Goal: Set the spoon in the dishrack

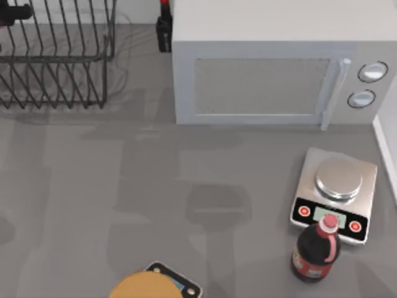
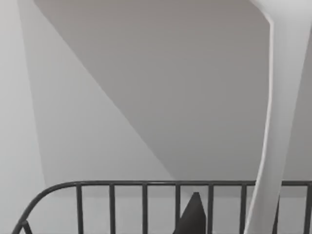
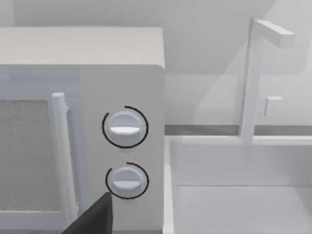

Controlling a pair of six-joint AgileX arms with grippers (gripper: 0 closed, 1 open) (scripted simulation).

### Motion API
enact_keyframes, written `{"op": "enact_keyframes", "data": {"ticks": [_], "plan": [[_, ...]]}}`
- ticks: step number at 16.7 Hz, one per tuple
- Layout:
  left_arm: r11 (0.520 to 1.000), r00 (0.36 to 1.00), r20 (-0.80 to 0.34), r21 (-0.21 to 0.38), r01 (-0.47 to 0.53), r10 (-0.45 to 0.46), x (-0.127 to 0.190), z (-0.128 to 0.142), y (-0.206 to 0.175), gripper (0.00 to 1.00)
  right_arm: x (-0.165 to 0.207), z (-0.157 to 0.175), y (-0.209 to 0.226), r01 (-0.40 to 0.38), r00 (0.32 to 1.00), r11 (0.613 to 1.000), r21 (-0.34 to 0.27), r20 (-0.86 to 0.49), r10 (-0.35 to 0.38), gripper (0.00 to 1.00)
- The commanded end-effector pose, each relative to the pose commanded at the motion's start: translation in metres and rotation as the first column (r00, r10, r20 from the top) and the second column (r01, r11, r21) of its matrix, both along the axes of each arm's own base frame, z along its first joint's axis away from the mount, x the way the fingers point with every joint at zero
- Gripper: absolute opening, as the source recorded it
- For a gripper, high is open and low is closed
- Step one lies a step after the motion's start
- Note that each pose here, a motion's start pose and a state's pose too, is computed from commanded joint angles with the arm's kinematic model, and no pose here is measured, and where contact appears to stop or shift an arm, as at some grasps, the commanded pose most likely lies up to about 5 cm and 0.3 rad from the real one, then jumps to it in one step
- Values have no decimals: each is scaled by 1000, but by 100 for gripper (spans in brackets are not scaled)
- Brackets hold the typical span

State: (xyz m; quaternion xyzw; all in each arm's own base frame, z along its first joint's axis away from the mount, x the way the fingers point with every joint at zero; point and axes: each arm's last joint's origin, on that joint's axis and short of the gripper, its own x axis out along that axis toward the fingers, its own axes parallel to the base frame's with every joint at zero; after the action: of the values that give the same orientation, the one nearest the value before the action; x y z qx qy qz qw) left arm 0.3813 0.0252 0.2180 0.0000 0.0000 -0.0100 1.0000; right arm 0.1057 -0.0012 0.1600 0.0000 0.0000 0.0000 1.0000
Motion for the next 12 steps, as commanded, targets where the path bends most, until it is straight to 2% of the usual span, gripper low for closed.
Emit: {"op": "enact_keyframes", "data": {"ticks": [12], "plan": [[1000, 1000, 0, 0, 0, 0, 0, 0, 0, 90, 0, 0, 0, 0, 1000, 1000, 0, 0, 0, 100]]}}
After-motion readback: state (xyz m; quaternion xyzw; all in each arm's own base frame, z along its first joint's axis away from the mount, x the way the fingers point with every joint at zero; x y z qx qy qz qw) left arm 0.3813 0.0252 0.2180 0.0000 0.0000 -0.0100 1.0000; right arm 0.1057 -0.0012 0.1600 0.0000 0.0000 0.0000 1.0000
